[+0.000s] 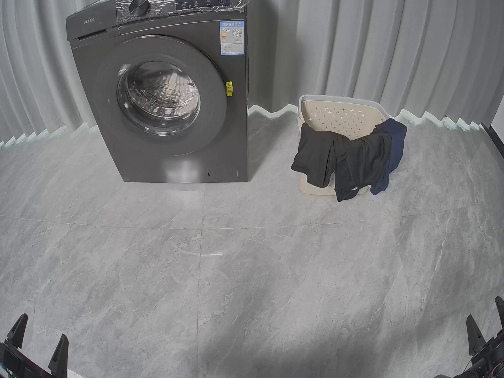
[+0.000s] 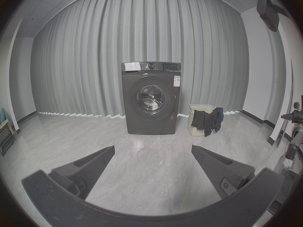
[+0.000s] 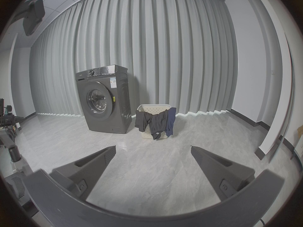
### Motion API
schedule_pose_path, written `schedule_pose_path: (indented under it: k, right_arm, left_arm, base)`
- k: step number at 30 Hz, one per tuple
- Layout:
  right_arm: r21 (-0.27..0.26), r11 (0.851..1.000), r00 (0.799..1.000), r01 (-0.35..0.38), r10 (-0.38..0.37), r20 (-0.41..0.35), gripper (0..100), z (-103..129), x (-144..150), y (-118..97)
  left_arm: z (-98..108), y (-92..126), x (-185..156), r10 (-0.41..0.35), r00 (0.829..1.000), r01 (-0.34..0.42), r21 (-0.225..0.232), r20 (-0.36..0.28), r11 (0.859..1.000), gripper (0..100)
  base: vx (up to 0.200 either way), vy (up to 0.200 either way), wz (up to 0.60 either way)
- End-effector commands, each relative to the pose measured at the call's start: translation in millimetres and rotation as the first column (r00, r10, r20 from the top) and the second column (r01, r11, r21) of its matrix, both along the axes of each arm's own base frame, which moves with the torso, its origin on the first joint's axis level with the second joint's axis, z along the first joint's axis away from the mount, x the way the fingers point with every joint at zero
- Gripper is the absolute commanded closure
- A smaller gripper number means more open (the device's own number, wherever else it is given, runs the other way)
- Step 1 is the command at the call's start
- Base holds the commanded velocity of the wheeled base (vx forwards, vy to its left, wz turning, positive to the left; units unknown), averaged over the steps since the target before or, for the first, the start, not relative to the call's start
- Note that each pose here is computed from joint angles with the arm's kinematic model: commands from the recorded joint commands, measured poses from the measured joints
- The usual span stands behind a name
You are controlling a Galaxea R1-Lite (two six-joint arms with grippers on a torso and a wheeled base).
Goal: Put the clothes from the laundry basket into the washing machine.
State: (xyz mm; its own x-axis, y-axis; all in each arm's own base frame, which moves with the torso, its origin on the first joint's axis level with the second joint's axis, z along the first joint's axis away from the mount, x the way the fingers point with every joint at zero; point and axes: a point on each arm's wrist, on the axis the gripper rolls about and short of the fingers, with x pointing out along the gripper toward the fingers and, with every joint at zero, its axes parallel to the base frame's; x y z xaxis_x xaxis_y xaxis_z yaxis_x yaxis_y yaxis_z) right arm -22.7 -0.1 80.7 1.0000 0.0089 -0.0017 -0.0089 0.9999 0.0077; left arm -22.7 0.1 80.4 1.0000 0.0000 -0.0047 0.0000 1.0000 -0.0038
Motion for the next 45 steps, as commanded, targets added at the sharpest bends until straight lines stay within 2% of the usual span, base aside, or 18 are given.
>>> schedule_pose_path:
  k: [1,14,45]
  right_arm:
    - [0.000,1.000,1.000,-0.002,0.002,-0.004,0,-4.8,0.3,0.0]
    - [-0.002,1.000,1.000,0.000,0.000,-0.004,0,-4.8,0.3,0.0]
    - [-0.002,1.000,1.000,0.000,0.000,-0.004,0,-4.8,0.3,0.0]
  left_arm:
    - [-5.3,0.0,-0.1,0.000,1.000,0.000,-0.001,0.000,1.000,0]
    - [-4.9,0.0,-0.2,-0.001,1.000,0.001,-0.013,0.002,1.000,0]
    - [-5.3,0.1,-0.1,0.003,1.000,-0.003,-0.002,0.000,1.000,0]
  base:
    - [0.000,0.000,0.00]
    - [0.000,0.000,0.00]
    - [0.200,0.000,0.00]
